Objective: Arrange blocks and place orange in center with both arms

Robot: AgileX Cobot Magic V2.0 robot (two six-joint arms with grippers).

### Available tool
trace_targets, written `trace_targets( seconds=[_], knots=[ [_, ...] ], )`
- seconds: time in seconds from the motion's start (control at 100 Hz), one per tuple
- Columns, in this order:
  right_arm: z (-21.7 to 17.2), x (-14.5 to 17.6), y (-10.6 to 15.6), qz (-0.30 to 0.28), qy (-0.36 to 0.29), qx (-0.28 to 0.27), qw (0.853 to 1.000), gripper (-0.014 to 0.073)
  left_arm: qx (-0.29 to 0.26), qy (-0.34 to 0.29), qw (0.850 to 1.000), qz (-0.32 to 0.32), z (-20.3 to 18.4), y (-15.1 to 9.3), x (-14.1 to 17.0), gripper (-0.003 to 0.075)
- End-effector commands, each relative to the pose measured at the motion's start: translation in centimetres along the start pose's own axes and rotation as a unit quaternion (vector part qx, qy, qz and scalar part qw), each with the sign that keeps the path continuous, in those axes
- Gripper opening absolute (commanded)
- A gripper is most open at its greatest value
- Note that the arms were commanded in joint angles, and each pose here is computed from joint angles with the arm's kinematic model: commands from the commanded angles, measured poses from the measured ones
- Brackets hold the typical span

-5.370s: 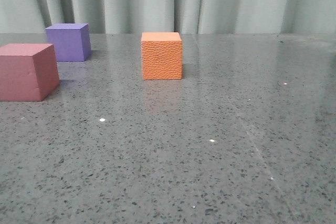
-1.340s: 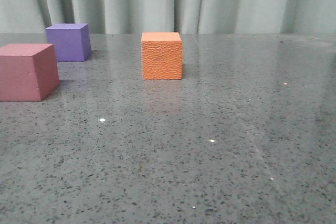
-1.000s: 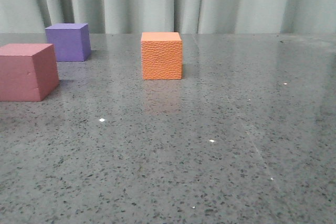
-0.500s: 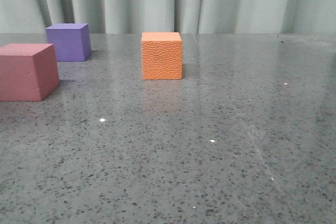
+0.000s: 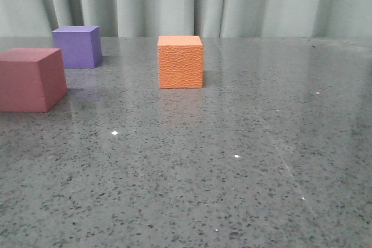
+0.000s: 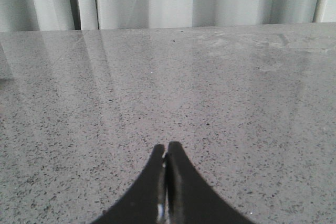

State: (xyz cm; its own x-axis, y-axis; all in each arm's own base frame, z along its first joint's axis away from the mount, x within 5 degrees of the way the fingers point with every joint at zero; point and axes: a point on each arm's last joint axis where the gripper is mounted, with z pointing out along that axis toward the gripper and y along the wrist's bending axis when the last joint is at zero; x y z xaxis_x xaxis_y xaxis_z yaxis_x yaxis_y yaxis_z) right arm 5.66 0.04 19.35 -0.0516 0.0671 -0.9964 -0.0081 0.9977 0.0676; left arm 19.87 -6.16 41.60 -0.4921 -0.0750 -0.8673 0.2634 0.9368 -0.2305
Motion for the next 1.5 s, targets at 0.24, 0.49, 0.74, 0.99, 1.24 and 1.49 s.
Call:
trace_targets(
  seconds=[0.24,0.49,0.74,0.99,1.24,1.49],
  knots=[
    [-0.3,-1.3,0.1,-0.003,-0.061,-0.003,0.998,-0.0067,0.048,0.004,0.999,0.011,8.9,-7.8,-2.6,0.065],
    [-0.3,-1.3,0.1,-0.003,-0.061,-0.003,0.998,-0.0067,-0.015,0.046,0.998,0.044,15.0,-13.2,-1.3,0.065],
    [-0.3,-1.3,0.1,-0.003,-0.061,-0.003,0.998,-0.0067,-0.035,0.062,0.997,0.029,18.3,-15.0,-0.4,0.065],
    [-0.3,-1.3,0.1,-0.003,-0.061,-0.003,0.998,-0.0067,-0.036,0.062,0.997,0.034,18.6,-15.1,-0.2,0.0649],
    [-0.3,-1.3,0.1,-0.003,-0.061,-0.003,0.998,-0.0067,-0.057,0.089,0.994,0.029,19.5,-14.8,0.8,0.065],
    [-0.3,-1.3,0.1,-0.003,-0.061,-0.003,0.998,-0.0067,-0.074,0.11,0.991,0.017,21.1,-14.8,2.2,0.0649]
  ],
)
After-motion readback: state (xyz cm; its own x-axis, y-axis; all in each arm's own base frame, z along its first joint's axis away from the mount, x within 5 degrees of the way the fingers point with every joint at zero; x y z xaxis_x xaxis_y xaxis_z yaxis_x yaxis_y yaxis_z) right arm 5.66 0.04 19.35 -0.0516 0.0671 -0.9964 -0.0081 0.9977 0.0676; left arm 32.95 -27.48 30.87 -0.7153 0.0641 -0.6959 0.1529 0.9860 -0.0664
